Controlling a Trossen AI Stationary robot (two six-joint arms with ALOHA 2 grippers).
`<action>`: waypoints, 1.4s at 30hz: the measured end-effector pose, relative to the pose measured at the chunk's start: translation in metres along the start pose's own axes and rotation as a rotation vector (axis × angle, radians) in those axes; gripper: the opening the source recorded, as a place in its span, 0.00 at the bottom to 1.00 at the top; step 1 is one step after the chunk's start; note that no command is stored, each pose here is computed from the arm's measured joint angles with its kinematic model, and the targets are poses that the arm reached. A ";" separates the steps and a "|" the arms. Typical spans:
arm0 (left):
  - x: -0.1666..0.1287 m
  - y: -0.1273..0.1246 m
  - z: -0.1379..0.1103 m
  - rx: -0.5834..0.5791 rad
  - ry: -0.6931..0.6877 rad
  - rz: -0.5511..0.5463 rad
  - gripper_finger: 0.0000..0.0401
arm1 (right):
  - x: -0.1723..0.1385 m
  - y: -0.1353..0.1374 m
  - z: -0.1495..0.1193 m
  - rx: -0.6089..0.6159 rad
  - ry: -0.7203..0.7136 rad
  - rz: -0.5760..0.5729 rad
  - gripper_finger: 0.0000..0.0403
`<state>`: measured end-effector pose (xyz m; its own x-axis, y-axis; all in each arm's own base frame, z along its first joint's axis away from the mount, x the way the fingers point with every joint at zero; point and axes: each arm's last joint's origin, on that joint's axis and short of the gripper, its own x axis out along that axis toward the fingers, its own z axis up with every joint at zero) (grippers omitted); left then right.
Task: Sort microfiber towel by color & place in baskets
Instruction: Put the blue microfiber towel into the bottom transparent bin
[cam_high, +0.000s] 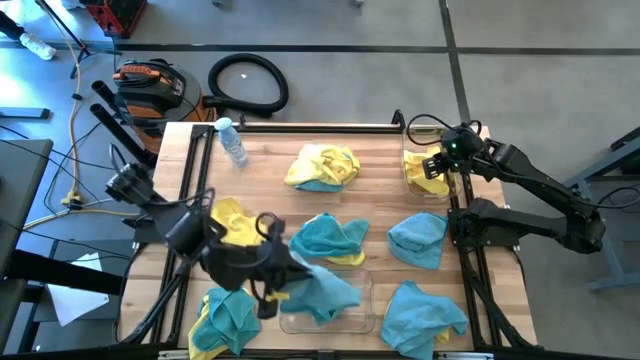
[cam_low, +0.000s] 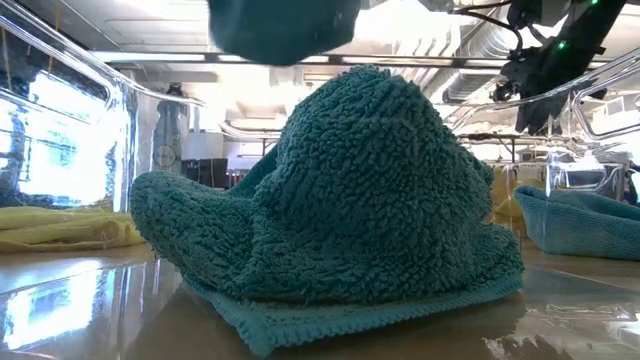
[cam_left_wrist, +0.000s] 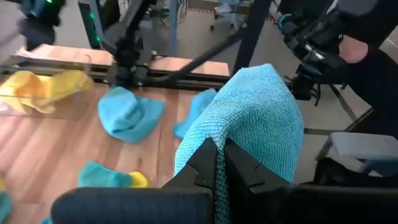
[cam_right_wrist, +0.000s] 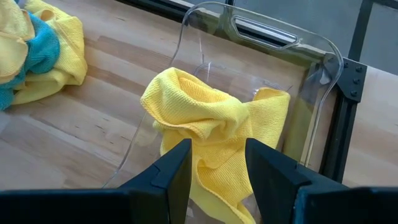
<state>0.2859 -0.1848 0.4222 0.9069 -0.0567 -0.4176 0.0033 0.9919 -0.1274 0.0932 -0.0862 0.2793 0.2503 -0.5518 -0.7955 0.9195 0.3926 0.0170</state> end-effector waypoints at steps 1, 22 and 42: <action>0.004 -0.003 -0.002 0.001 0.007 -0.013 0.00 | 0.000 0.000 0.000 0.000 0.000 0.000 0.36; 0.114 -0.001 -0.058 -0.168 0.300 0.021 0.00 | 0.000 0.000 0.000 0.008 -0.004 0.000 0.36; 0.210 0.026 -0.149 -0.367 0.668 0.201 0.02 | 0.000 0.000 0.000 -0.053 -0.004 -0.001 0.36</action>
<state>0.4133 -0.1883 0.1975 0.4295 -0.0519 -0.9016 -0.3791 0.8958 -0.2321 0.0933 -0.0863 0.2794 0.2509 -0.5551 -0.7930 0.9023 0.4308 -0.0161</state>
